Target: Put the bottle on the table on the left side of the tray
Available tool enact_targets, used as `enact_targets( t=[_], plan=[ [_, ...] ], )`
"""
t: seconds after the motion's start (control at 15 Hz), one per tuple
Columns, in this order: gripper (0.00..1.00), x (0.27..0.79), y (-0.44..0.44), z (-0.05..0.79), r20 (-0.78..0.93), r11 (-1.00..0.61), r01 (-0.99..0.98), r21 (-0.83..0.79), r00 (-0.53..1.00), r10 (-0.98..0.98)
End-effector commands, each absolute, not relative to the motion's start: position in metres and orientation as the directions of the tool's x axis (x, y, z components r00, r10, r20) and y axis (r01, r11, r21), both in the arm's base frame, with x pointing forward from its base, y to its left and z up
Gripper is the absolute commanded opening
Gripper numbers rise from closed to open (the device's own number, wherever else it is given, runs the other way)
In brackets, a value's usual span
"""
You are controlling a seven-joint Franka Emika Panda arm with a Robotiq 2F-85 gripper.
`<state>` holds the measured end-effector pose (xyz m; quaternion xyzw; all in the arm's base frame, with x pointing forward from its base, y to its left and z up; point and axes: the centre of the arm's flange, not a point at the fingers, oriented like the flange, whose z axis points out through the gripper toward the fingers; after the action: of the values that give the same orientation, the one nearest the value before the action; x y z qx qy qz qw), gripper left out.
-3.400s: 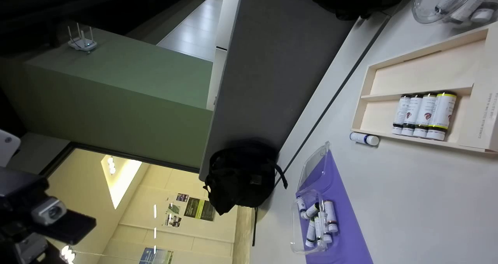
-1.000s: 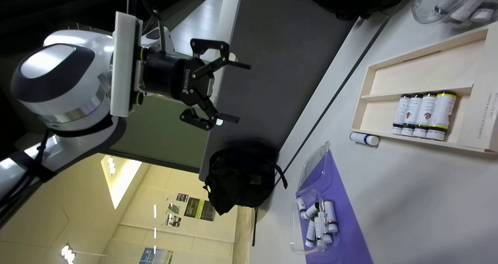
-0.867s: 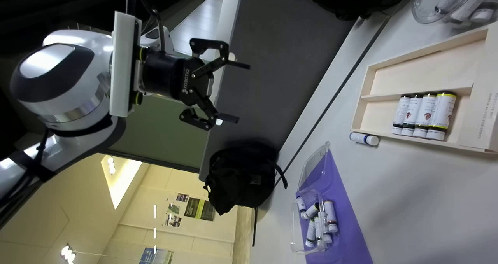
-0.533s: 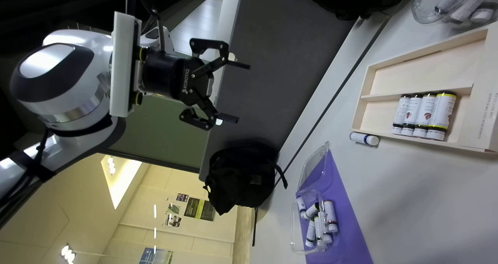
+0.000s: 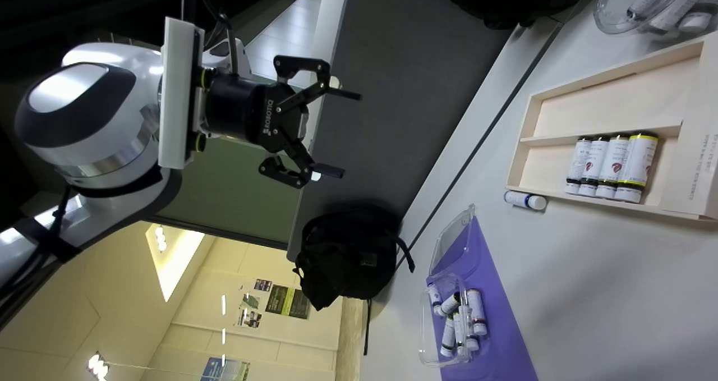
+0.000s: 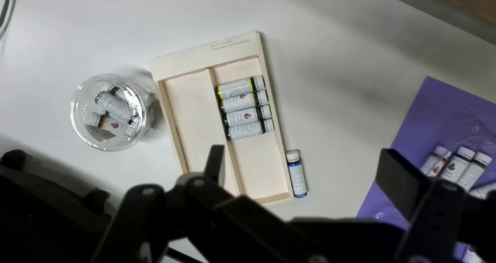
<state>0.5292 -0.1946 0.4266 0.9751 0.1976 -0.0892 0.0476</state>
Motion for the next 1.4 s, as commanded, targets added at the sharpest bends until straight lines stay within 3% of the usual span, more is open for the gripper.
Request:
enact_targets(
  t=[0.0, 0.67, 1.33],
  plan=[
    [1.00, 0.545, -0.184, 0.415, -0.164, -0.902, 0.428, 0.054, 0.895, 0.415],
    [1.00, 0.607, -0.111, 0.299, -0.014, -0.675, 0.719, -0.168, 0.683, 0.730],
    [1.00, 0.615, -0.115, 0.183, -0.135, -0.655, 0.669, -0.351, 0.656, 0.743]
  ],
)
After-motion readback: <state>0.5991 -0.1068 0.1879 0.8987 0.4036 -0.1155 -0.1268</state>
